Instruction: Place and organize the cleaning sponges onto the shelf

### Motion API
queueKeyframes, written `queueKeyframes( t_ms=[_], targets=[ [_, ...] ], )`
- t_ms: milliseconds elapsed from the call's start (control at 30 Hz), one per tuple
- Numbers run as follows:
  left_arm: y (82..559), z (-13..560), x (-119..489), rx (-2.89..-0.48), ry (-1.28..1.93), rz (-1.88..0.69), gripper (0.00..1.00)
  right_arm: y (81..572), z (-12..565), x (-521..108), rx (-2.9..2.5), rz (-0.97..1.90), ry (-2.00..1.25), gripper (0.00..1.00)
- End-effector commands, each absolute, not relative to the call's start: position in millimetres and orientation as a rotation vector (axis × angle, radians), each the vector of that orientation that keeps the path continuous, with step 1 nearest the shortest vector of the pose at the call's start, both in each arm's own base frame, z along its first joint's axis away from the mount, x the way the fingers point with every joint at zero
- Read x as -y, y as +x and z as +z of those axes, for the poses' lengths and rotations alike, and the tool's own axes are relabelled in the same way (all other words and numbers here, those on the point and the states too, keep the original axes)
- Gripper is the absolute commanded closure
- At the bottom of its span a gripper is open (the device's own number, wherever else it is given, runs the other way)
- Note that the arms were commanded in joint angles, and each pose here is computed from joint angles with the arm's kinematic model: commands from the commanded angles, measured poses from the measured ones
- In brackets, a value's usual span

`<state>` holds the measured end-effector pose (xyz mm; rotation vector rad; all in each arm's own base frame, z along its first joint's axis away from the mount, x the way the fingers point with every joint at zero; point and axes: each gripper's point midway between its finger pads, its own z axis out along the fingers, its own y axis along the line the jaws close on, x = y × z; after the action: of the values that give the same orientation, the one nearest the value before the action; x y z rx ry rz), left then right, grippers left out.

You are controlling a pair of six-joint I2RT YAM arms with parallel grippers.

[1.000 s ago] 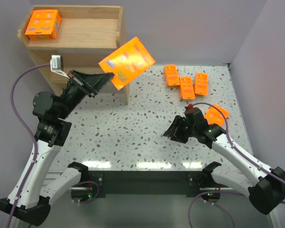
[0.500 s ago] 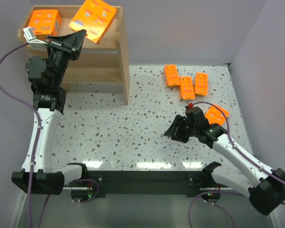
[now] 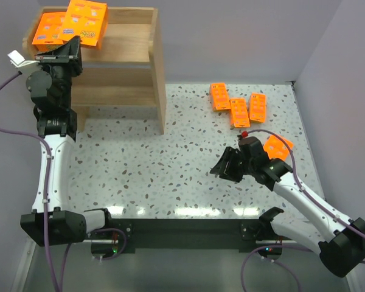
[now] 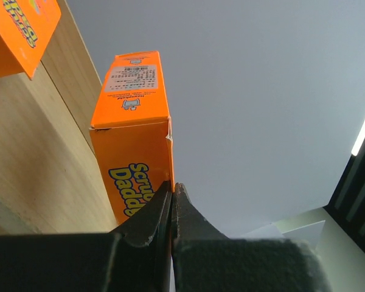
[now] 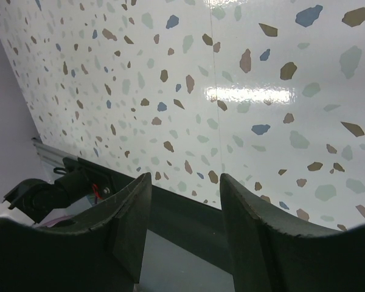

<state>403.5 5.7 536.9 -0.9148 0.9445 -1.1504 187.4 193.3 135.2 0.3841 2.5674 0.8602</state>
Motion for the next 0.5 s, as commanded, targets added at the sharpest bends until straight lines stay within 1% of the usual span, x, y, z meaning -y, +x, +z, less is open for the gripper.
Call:
queueKeyframes(
  t_ms=[0,167,300,467],
  targets=[
    [407,532,-23,-0.880,-1.008,-1.130,1.00,194,152,-193,-2.523,0.870,0.351,0.48],
    [424,518,-29,-0.908,-1.076,-1.105,1.00,195,155,-195,-2.519,0.878,0.343,0.48],
    [446,501,-20,-0.971,-1.115,-1.163,1.00,196,156,-196,-2.521,0.883,0.343,0.48],
    [455,489,-25,-0.973,-1.167,-1.142,1.00,195,158,-195,-2.516,0.882,0.350,0.48]
  ],
)
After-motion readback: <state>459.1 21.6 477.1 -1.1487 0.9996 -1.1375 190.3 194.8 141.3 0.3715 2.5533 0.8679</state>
